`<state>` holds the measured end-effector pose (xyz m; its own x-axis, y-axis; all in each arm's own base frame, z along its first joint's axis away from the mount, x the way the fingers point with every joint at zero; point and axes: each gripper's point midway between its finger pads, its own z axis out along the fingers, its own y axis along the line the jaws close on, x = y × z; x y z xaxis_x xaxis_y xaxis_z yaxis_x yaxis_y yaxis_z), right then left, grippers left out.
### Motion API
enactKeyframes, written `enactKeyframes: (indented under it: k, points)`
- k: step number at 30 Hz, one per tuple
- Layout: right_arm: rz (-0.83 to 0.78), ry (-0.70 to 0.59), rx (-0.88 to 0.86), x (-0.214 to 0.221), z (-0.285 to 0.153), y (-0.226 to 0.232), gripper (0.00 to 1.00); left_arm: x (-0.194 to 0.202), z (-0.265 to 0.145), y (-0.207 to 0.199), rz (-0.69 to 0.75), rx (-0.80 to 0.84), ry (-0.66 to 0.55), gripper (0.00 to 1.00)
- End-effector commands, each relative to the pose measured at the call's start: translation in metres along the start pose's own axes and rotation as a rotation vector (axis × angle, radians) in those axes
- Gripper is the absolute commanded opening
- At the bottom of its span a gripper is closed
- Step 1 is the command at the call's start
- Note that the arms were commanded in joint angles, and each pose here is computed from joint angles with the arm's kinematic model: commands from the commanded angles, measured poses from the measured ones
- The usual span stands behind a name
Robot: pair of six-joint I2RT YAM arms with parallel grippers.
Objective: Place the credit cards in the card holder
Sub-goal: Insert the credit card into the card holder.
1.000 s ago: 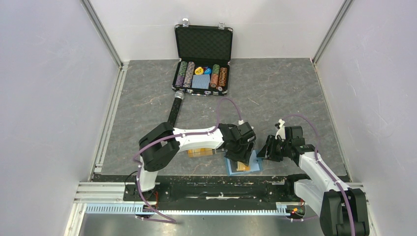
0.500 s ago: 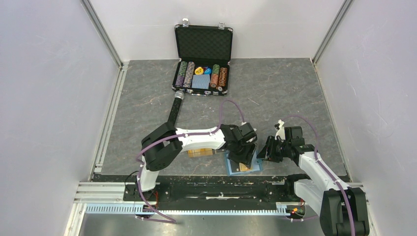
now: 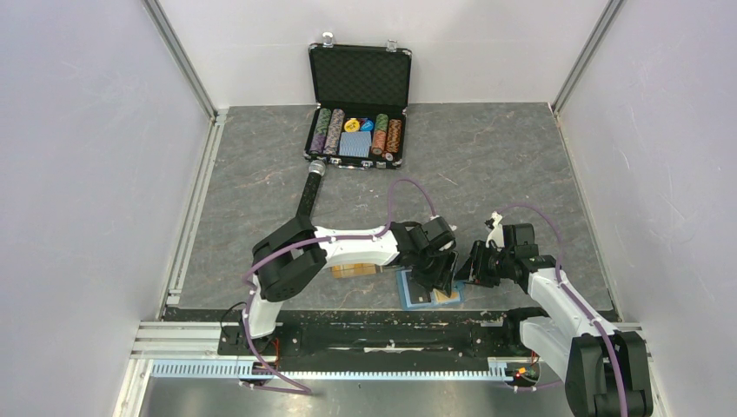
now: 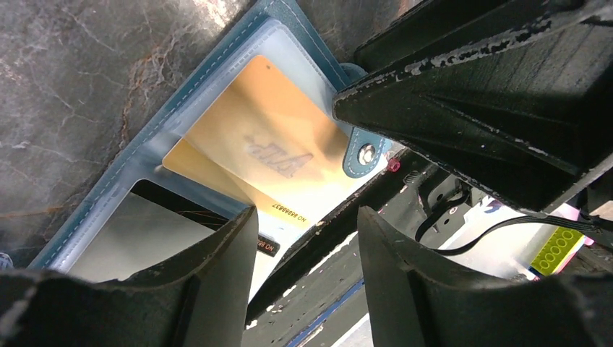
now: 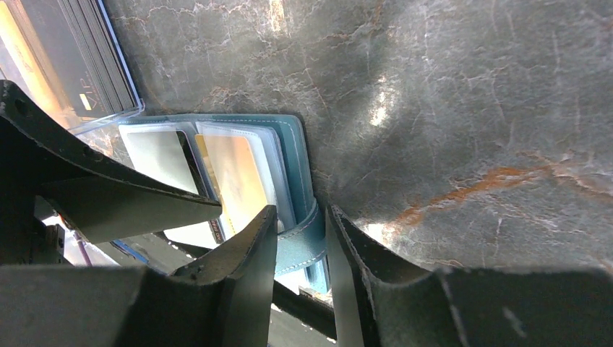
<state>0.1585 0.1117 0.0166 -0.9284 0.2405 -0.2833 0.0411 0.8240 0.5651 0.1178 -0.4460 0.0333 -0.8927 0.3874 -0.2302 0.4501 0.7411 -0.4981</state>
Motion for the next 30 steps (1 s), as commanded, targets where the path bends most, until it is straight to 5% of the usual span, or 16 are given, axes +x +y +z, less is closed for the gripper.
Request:
enactKeyframes:
  k: [1,20,30]
  points:
    - [0.041,0.097,0.075,0.031,0.000,-0.019,0.34,-0.021,-0.003,-0.014,0.009,0.022,-0.082,0.61]
    - [0.004,0.063,0.081,0.016,-0.007,-0.013,0.36,-0.031,-0.036,-0.008,0.027,0.050,-0.221,0.63]
    - [-0.078,-0.003,0.101,-0.018,-0.024,0.000,0.44,-0.061,-0.115,-0.001,-0.039,0.189,-0.491,0.78]
